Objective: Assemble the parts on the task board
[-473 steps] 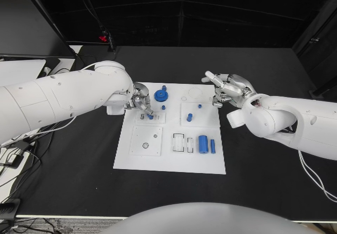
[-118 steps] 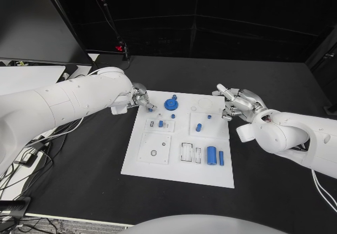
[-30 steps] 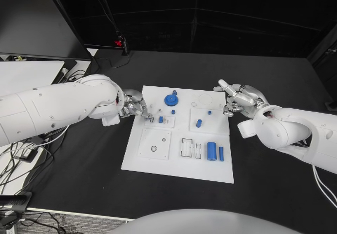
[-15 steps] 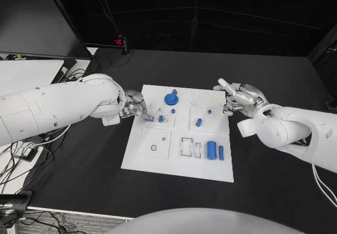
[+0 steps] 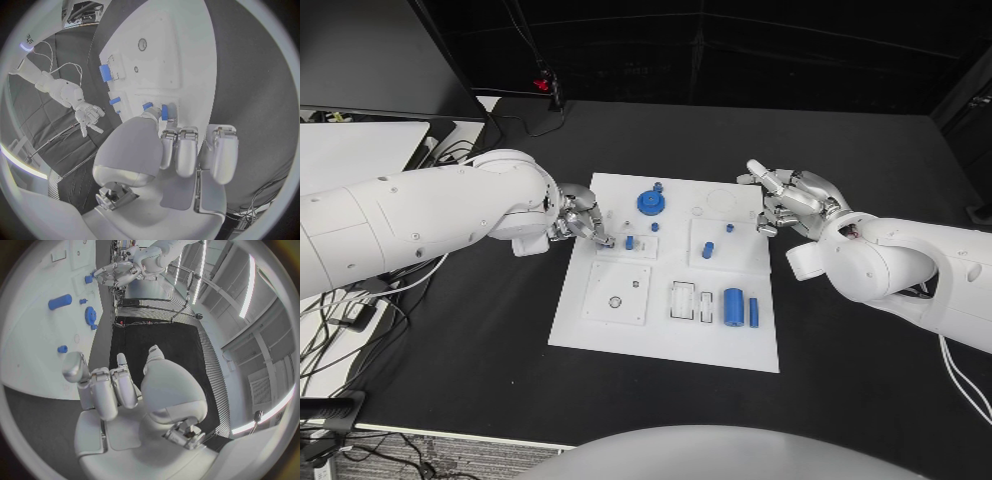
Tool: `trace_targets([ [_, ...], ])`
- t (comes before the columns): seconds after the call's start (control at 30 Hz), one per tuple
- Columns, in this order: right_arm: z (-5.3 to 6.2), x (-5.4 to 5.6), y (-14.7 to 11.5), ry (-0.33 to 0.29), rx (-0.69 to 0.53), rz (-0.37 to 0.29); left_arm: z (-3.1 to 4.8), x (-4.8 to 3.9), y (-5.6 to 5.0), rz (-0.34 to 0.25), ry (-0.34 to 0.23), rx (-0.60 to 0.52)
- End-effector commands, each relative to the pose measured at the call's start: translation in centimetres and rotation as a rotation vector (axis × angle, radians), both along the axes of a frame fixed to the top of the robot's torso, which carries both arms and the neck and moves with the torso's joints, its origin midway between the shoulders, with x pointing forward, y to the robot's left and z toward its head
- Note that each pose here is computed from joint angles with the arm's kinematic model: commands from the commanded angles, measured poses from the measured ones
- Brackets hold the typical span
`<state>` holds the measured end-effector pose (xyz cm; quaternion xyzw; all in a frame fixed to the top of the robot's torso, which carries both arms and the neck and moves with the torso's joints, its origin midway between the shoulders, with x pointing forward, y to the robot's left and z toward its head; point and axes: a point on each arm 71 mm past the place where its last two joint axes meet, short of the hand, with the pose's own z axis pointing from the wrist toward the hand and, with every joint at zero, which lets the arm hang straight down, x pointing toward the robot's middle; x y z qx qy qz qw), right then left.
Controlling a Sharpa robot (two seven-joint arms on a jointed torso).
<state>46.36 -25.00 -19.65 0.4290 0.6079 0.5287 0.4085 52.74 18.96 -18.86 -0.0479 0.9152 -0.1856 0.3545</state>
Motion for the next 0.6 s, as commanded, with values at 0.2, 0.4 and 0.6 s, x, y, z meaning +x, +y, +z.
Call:
trace_targets([
  [0.2,0.15,-0.05,0.19,-0.007,0.007,0.009,-0.15,0.14,0.11,0.006,0.020,0.022],
  [0.4,0.15,-0.05,0.25,-0.007,0.008,0.010,-0.20,0.14,-0.04,0.000,0.026,0.026],
  [0.6,0.16,-0.09,0.19,-0.007,0.007,0.009,-0.26,0.09,-0.13,-0.006,0.034,0.031],
])
